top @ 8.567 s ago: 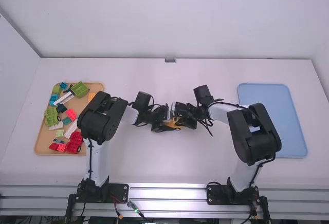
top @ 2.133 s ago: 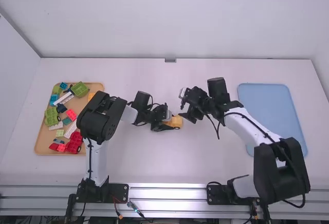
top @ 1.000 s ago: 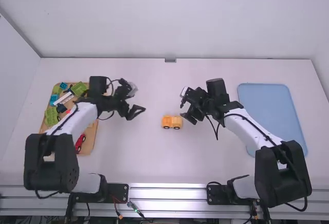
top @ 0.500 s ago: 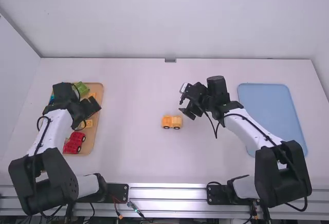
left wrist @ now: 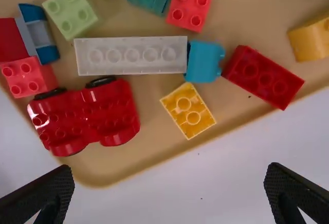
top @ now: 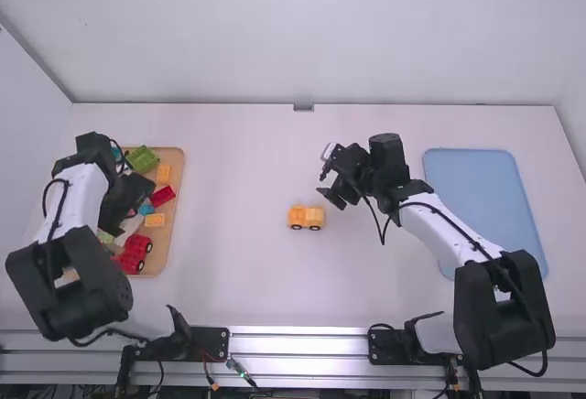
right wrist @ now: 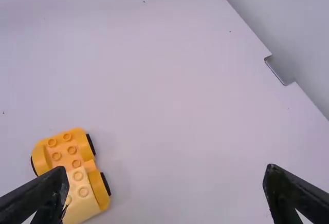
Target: Assemble lego blocks to make yellow taxi
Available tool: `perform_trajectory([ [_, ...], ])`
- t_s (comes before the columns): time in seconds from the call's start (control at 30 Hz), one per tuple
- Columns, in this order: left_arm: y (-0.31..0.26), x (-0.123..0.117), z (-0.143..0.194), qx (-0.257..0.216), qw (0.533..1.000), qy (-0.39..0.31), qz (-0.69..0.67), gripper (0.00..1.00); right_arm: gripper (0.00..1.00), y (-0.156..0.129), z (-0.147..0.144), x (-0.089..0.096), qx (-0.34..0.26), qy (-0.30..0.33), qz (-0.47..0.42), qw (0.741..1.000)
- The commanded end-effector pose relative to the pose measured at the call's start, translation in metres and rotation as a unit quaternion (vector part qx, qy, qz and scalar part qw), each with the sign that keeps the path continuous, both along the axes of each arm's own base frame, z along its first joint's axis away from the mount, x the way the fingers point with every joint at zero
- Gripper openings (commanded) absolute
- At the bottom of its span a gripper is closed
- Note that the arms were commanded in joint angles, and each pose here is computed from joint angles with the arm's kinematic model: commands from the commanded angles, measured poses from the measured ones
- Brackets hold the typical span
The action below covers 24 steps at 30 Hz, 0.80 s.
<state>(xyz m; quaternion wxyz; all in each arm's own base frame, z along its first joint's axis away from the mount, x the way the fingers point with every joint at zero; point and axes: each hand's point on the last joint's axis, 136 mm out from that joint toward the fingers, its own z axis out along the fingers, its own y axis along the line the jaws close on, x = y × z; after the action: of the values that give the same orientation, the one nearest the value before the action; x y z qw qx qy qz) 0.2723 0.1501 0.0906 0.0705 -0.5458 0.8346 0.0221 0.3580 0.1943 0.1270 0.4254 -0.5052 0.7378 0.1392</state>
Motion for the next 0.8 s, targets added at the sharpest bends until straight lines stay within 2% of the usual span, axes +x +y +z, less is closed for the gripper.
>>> perform_trajectory([
  [0.0, 0.001, 0.007, -0.005, -0.014, 0.999, 0.025, 0.015, 0.99, 0.99, 0.001, 0.007, 0.001, 0.006, -0.004, 0.0, 1.0],
  [0.13, 0.0, 0.015, -0.013, -0.037, 0.999, 0.04, 0.004, 0.99, 0.99, 0.002, 0.007, 0.002, 0.006, -0.006, 0.0, 1.0],
  [0.33, -0.013, 0.035, -0.02, -0.086, 0.996, -0.002, 0.025, 0.99, 0.99, 0.002, 0.008, 0.002, 0.007, -0.007, 0.0, 1.0],
  [0.77, -0.013, 0.031, -0.036, -0.079, 0.997, 0.0, 0.025, 0.99, 0.99, 0.002, 0.01, 0.005, 0.009, -0.015, -0.001, 1.0],
])
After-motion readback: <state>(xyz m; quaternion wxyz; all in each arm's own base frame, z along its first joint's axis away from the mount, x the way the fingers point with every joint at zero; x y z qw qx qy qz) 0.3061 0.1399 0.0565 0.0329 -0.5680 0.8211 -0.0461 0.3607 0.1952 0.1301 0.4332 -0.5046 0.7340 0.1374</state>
